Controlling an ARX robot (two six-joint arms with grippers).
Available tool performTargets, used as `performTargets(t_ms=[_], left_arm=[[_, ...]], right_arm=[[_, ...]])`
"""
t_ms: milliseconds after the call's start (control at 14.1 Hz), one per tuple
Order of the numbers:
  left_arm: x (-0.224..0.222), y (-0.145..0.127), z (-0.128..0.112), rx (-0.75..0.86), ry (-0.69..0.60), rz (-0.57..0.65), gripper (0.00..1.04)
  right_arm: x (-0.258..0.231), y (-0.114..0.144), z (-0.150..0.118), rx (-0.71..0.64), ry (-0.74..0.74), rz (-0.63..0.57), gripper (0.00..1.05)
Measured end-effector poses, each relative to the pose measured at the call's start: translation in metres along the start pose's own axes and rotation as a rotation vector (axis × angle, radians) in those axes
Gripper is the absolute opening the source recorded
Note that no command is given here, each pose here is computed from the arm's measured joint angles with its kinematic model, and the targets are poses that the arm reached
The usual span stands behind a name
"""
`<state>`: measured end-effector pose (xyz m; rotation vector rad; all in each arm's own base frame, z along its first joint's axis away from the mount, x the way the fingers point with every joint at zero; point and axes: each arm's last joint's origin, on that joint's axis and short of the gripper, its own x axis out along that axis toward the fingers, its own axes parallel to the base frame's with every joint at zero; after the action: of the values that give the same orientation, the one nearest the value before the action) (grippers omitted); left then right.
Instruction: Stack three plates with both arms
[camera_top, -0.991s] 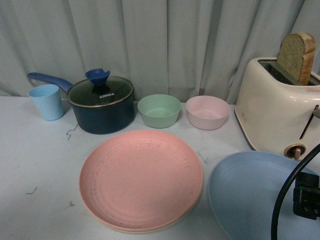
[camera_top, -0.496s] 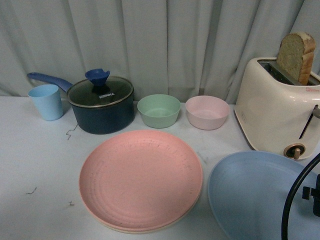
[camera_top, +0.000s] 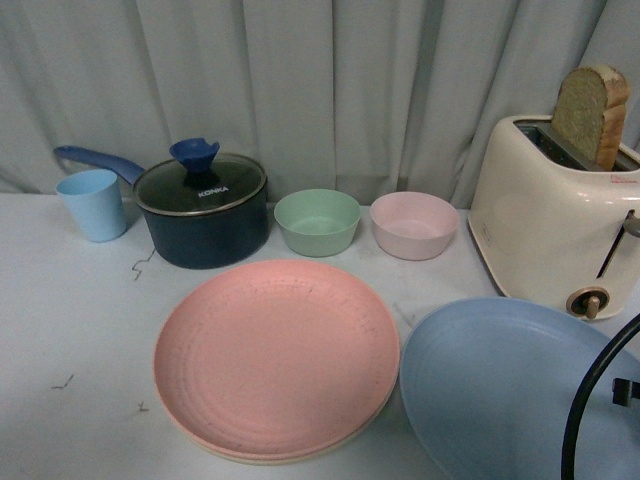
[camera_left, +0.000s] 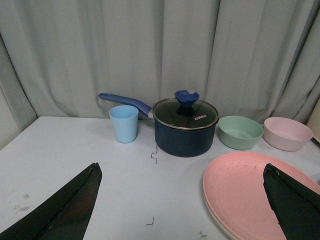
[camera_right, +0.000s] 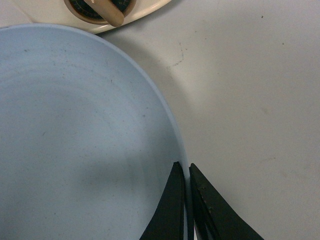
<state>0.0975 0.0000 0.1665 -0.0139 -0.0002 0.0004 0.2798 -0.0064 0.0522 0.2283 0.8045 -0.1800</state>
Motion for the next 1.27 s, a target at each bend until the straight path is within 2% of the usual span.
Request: performTargets(t_ms=[212, 354, 425, 496, 637, 850, 991, 1062, 1274], left_arm=[[0.0, 0.0, 0.0, 0.0, 0.0, 0.0, 0.98], [0.0, 0.0, 0.0, 0.0, 0.001, 0.0, 0.98], [0.0, 0.0, 0.0, 0.0, 0.0, 0.0, 0.98], [0.0, 0.0, 0.0, 0.0, 0.001, 0.0, 0.98], [0.0, 0.0, 0.0, 0.0, 0.001, 0.0, 0.98], [0.0, 0.0, 0.0, 0.0, 0.0, 0.0, 0.98], [0.0, 0.0, 0.0, 0.0, 0.0, 0.0, 0.98], [0.0, 0.0, 0.0, 0.0, 0.001, 0.0, 0.98], [0.0, 0.0, 0.0, 0.0, 0.001, 0.0, 0.98]], right_arm=[[-0.022, -0.01, 0.0, 0.026, -0.018, 0.028, 0.03], [-0.066, -0.03, -0.006, 0.055, -0.02, 0.051, 0.03], [-0.109, -0.022, 0.013, 0.053, -0.132, 0.174, 0.03], [-0.115, -0.012, 0.022, 0.047, -0.194, 0.206, 0.03], [-0.108, 0.025, 0.038, 0.066, -0.218, 0.255, 0.03], [-0.083, 0.106, 0.042, 0.018, -0.151, 0.306, 0.03], [-0.068, 0.147, 0.039, -0.021, -0.108, 0.299, 0.03], [-0.058, 0.164, 0.035, -0.043, -0.077, 0.277, 0.03], [-0.043, 0.189, 0.032, -0.062, -0.047, 0.252, 0.03]])
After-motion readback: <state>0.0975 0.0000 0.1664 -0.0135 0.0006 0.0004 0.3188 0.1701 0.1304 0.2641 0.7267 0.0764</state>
